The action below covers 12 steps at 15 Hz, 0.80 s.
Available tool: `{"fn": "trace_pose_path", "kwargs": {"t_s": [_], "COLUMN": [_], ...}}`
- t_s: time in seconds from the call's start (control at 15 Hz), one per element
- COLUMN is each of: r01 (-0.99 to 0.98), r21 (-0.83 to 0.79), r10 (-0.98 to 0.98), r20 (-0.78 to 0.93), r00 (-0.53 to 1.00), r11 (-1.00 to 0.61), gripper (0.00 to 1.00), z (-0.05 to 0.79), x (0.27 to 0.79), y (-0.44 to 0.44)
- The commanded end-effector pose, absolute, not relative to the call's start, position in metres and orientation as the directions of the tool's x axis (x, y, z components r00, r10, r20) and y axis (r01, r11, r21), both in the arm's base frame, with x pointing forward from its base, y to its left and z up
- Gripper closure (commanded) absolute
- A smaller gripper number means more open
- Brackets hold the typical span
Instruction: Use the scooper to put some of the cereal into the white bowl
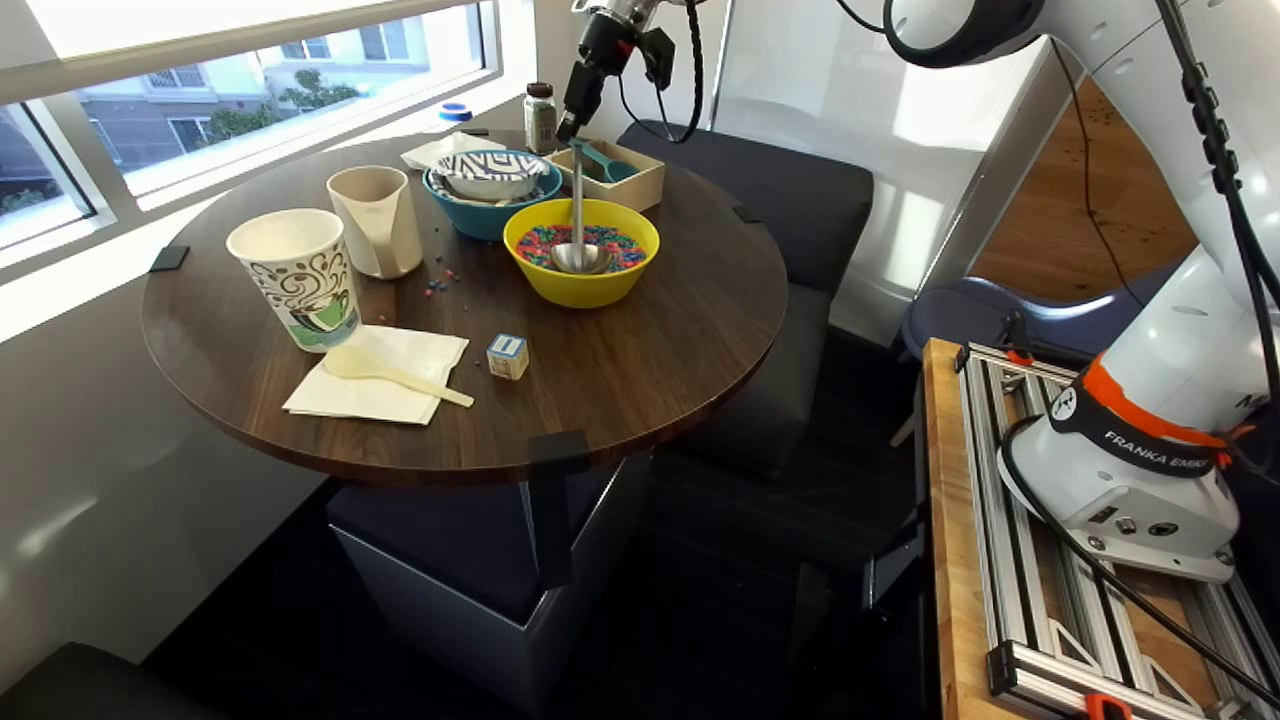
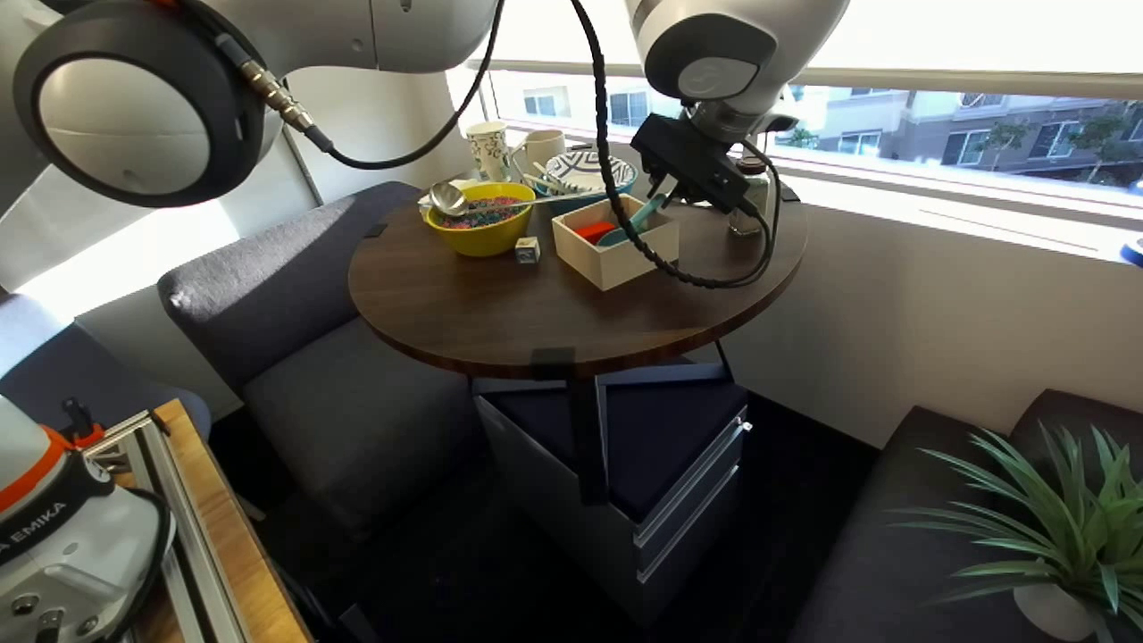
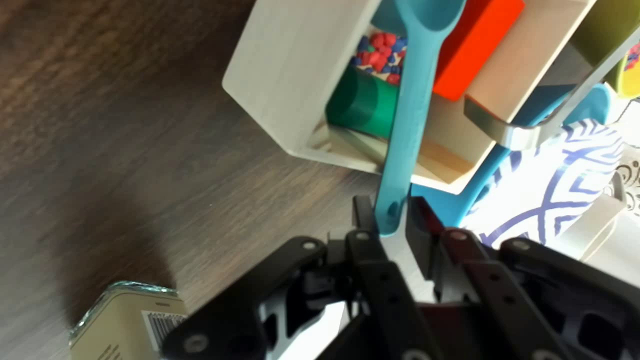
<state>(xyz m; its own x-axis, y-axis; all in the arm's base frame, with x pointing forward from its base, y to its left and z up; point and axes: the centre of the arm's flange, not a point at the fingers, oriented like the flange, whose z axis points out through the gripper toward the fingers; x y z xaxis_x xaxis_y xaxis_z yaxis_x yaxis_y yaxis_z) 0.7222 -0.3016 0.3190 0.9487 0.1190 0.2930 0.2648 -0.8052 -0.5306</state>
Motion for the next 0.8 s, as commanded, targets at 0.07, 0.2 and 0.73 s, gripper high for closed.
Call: {"fn": "trace_pose_path", "kwargs": {"t_s": [0.07, 0.2, 0.73], "r01": [0.252, 0.254, 0.267], "r21": [-0.559, -0.563, -0.568], "r10": [0.078, 0.075, 0.077], "r20": [0.316, 0.322, 0.335], "r00": [0.945, 0.944, 0.939], "r11": [-0.790, -0.787, -0.778], "gripper": [0.88, 0.98, 0.98], "z": [0.314, 0.314, 0.339], "x": [0.739, 0.739, 0.730], "y": [-0.310, -0.310, -0.309]}}
